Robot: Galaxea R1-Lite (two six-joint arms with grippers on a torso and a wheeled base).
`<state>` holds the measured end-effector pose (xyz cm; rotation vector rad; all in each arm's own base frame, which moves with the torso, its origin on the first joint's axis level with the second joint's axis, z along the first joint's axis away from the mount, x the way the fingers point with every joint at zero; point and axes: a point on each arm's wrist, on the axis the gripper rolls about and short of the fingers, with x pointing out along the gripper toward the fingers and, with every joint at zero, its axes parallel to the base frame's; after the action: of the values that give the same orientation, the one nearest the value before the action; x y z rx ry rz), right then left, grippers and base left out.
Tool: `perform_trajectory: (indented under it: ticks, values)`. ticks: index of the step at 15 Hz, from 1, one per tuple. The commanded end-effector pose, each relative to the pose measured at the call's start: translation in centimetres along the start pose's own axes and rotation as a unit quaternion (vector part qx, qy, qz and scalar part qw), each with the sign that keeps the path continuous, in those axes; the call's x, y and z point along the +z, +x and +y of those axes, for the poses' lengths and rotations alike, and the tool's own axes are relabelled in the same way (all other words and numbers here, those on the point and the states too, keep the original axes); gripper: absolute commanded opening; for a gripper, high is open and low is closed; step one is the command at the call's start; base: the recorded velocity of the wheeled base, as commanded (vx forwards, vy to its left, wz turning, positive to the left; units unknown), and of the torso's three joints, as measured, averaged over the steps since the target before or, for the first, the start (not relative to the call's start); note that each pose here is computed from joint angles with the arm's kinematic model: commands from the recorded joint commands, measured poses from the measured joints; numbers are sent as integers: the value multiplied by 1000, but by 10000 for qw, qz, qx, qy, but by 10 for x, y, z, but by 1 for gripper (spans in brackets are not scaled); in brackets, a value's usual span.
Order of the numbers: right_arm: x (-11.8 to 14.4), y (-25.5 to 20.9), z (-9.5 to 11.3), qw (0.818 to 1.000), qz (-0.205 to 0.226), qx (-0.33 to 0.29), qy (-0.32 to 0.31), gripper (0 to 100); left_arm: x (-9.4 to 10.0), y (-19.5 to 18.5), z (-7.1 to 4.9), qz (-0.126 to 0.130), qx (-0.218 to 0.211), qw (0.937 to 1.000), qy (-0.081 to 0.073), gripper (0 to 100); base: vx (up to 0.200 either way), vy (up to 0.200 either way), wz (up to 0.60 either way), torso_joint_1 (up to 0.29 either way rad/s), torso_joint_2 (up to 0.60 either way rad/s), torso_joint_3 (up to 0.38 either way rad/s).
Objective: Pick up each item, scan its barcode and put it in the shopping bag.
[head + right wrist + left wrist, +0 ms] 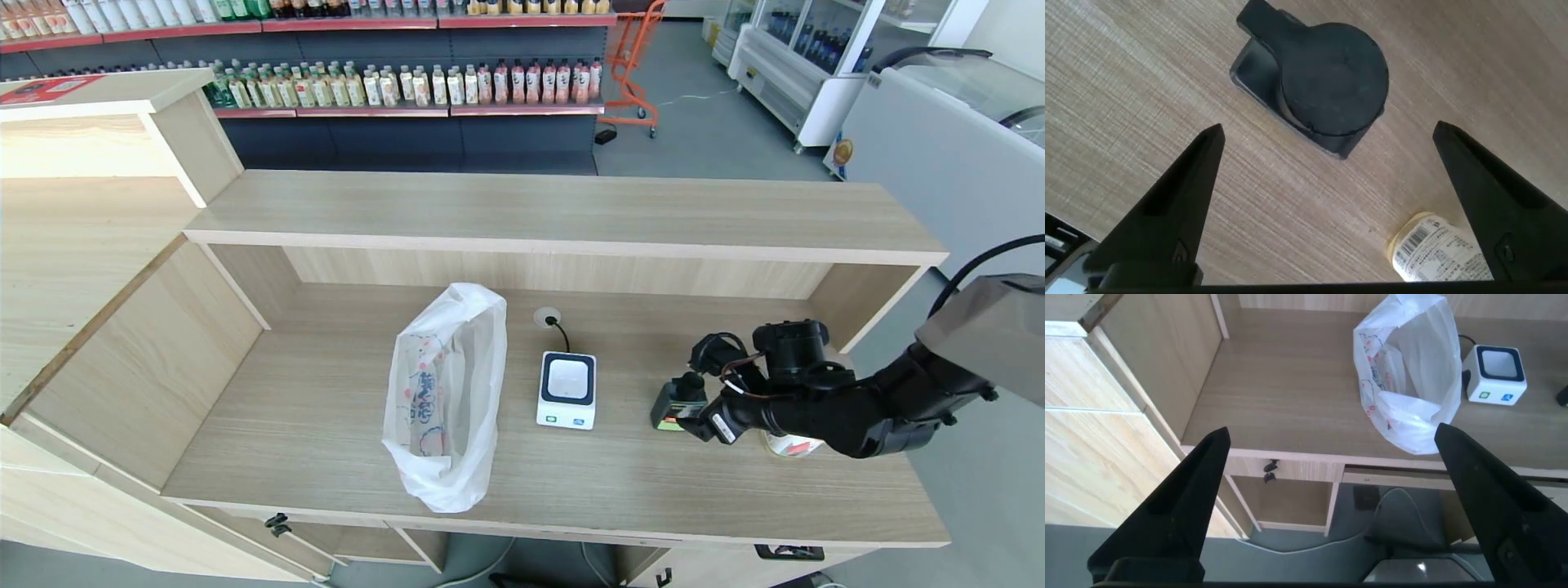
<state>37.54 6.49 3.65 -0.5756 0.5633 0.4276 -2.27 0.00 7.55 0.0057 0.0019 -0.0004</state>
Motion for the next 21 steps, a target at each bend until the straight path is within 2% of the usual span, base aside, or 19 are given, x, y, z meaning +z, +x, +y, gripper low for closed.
perform_trajectory:
  ticks: [1, 8, 9, 13, 15, 16, 18, 19, 21]
  values:
    - [-6, 20, 10, 9998, 107, 150, -39, 100, 0, 0, 0, -2, 2, 10000, 2, 100, 0, 0, 0, 0, 0, 0]
    - [14, 46, 20, 9994, -172, 200, -206, 100, 0, 0, 0, -2, 2, 10000, 2, 100, 0, 0, 0, 0, 0, 0]
    - [13, 47, 21, 9994, -166, 204, -206, 0, 0, 0, 0, -2, 2, 10000, 2, 100, 0, 0, 0, 0, 0, 0]
    - [2, 56, 28, 9995, -205, 186, -134, 0, 0, 0, 0, -2, 2, 10000, 2, 100, 0, 0, 0, 0, 0, 0]
    - [8, 53, 31, 9992, -359, 154, -63, 0, 0, 0, 0, -2, 2, 10000, 2, 100, 0, 0, 0, 0, 0, 0]
    - [25, 42, 30, 9976, -639, 94, 264, 0, 0, 0, 0, -2, 2, 10000, 2, 100, 0, 0, 0, 0, 0, 0]
    - [54, -6, 17, 9916, -1111, -84, 657, 0, 0, 0, 0, -2, 2, 10000, 2, 100, 0, 0, 0, 0, 0, 0]
    - [61, -54, 8, 9882, -1344, -251, 695, 0, 0, 0, 0, -2, 2, 10000, 2, 100, 0, 0, 0, 0, 0, 0]
    - [56, -134, 1, 9817, -1698, -595, 617, 0, 0, 0, 0, -2, 2, 10000, 2, 100, 0, 0, 0, 0, 0, 0]
